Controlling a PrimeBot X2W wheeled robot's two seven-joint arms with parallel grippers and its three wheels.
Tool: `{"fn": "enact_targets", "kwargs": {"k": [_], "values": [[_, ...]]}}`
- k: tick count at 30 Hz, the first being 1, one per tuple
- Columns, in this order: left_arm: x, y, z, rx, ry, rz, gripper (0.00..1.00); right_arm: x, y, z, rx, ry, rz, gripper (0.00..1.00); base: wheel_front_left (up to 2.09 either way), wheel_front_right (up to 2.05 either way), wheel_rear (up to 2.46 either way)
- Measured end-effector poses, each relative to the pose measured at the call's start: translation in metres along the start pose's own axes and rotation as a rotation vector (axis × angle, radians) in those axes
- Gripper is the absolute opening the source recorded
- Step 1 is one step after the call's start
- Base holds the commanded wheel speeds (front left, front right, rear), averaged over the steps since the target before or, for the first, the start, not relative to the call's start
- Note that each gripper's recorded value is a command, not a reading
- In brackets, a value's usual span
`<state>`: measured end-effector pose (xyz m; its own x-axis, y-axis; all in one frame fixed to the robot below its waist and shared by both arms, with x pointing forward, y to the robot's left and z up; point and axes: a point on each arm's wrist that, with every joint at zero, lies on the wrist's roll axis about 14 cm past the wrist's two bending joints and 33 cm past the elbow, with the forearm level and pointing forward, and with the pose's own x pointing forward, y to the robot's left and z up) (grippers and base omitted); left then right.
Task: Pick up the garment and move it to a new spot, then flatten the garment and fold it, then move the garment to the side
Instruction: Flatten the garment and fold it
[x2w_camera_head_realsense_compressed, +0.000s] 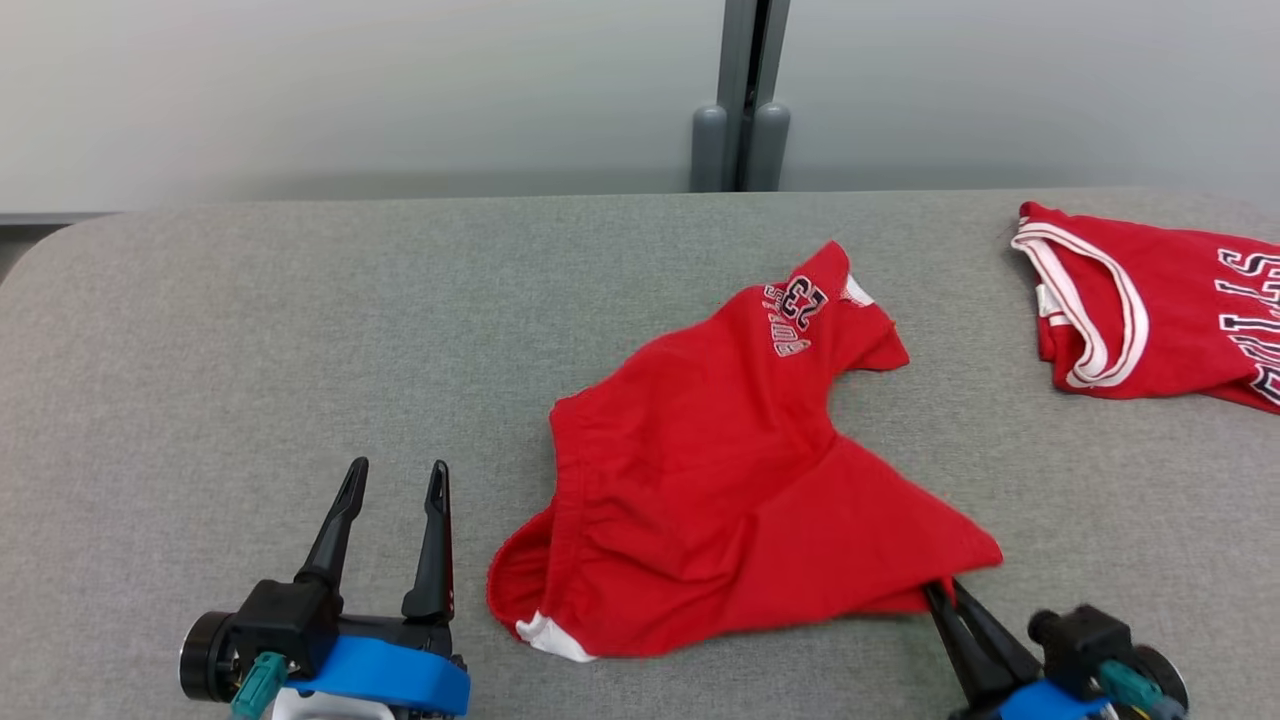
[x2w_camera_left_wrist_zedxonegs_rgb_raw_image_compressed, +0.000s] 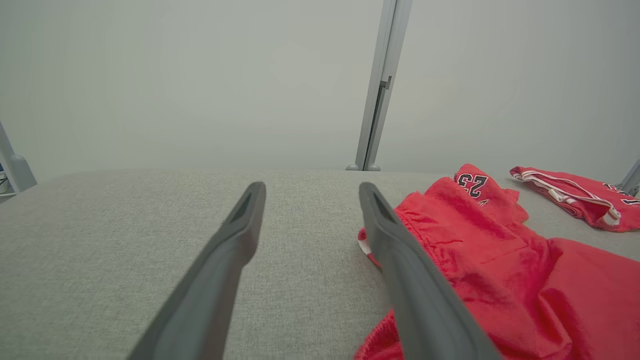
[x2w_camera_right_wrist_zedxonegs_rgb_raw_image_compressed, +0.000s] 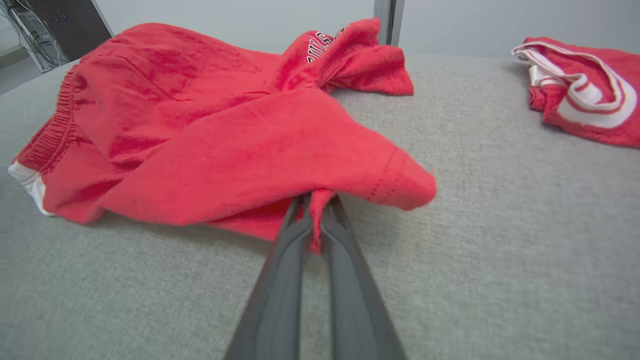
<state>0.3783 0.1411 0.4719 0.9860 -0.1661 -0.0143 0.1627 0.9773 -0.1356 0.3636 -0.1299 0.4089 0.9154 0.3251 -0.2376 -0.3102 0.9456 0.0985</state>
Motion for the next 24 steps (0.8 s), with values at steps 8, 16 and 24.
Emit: {"fn": "enact_targets", "kwargs": {"k": [8, 16, 24], "values": [[0.0, -0.009, 0.001, -0.002, -0.003, -0.028, 1.0, -0.041, 0.002, -0.016, 0.052, 0.077, -0.027, 0.0, 0.0, 0.0, 0.0], [-0.001, -0.013, 0.002, 0.0, -0.007, -0.039, 1.0, -0.052, -0.03, 0.001, 0.011, 0.012, -0.122, 1.0, 0.0, 0.0, 0.0], [-0.004, -0.013, 0.005, 0.01, -0.013, -0.039, 1.0, -0.052, -0.053, 0.052, -0.022, -0.185, -0.201, 1.0, 0.0, 0.0, 0.0]]}}
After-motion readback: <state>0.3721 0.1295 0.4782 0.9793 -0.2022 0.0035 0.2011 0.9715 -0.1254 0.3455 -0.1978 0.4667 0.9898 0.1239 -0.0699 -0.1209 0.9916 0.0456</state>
